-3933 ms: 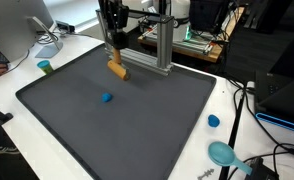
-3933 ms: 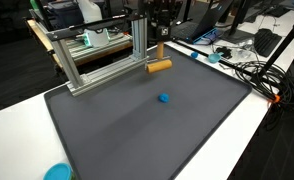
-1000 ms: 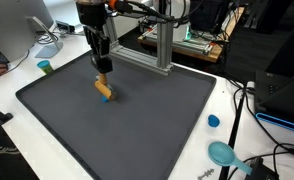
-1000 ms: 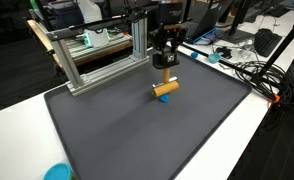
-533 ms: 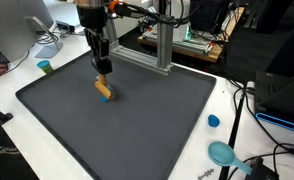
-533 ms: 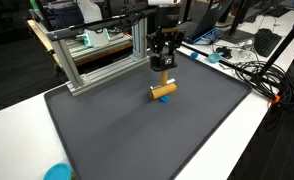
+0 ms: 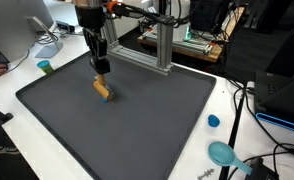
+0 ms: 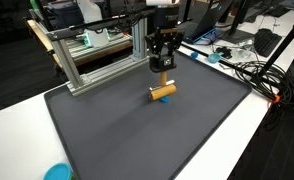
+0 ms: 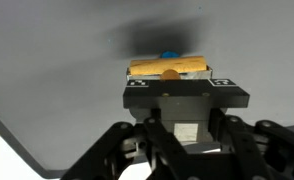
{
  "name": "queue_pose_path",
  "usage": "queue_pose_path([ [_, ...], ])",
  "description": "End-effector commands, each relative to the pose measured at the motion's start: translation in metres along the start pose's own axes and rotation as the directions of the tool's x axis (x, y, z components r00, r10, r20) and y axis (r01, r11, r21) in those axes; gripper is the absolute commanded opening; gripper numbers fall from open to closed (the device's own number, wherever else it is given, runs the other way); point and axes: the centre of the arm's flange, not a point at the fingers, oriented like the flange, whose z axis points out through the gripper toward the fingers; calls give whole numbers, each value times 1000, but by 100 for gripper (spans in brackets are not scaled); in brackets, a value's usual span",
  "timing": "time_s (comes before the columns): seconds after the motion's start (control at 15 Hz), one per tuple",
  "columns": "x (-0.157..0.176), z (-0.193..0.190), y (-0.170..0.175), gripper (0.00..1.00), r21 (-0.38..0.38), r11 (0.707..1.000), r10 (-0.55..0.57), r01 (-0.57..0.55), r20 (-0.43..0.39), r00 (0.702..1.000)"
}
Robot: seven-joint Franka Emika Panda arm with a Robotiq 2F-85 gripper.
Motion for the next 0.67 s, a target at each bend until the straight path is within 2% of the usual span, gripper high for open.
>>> queue_pose_path([
  [0.0, 6, 6, -1, 21, 7, 1000, 25, -25, -26, 999],
  [0.6, 0, 19, 2, 21, -11, 999, 38, -38, 39, 999],
])
